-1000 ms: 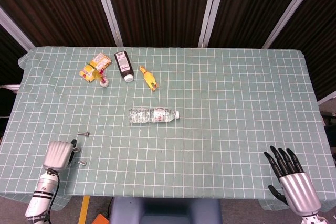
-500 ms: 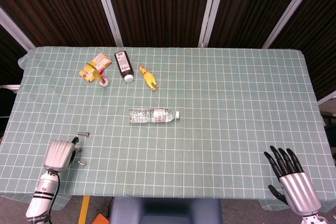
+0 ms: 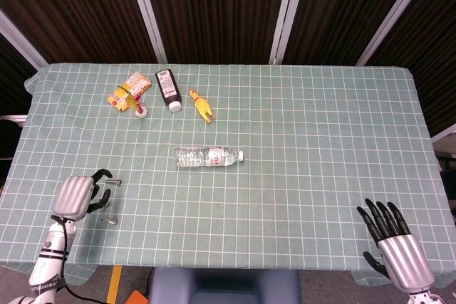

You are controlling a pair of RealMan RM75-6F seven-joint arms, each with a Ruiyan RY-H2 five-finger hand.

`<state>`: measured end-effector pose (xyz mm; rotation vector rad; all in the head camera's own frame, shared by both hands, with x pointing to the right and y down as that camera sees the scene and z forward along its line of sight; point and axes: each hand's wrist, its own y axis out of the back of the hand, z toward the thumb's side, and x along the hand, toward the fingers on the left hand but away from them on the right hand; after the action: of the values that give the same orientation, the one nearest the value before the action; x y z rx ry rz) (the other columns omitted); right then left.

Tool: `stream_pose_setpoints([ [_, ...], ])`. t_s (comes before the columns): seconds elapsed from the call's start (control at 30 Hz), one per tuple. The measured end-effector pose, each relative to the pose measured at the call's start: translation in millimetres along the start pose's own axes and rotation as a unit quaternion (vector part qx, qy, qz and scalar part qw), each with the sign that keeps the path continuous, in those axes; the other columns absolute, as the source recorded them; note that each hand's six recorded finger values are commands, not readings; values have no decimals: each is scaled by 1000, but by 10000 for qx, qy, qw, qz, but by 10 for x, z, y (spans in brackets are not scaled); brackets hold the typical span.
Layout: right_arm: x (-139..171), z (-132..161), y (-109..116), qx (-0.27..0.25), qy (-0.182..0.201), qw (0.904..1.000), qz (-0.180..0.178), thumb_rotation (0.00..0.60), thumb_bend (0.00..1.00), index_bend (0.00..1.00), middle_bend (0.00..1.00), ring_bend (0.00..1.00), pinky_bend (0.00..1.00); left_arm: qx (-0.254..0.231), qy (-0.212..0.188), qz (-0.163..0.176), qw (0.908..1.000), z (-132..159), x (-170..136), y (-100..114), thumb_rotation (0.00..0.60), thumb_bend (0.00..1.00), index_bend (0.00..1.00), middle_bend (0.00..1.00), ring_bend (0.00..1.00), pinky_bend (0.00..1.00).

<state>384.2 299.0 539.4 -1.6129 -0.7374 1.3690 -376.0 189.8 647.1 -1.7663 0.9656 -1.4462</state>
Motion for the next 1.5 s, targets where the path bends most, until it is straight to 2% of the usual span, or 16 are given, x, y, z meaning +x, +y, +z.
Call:
stream_pose_setpoints([
  [0.13,-16,0,-16,18,-2,10000,40,600,283,0,0,0,0,-8,230,-398,9989,-47,183,-51,600,385,411,1000,1000,1000],
  [0.27,-29,-3,-19,19,-16,10000,48,600,283,0,0,0,0,220,395,-737,9963,-65,345,-145,600,386,444,1000,1000,1000],
  [0.37,-35,-3,-22,22,-22,10000,54,600,283,0,0,0,0,491,432,-861,9941,-67,430,-198,600,386,449,1000,1000,1000],
  [0.5,-38,-3,-21,21,-22,10000,54,600,283,0,0,0,0,789,543,-889,9914,-96,519,-251,600,384,470,1000,1000,1000],
  [0.8,-33,-18,2,-9,-37,10000,11,600,283,0,0,0,0,656,1025,-1210,9852,-335,621,-363,600,388,476,1000,1000,1000],
  [1.5,-29,2,-13,-7,3,10000,51,600,283,0,0,0,0,589,1070,-1382,9829,-442,638,-586,600,385,468,1000,1000,1000],
])
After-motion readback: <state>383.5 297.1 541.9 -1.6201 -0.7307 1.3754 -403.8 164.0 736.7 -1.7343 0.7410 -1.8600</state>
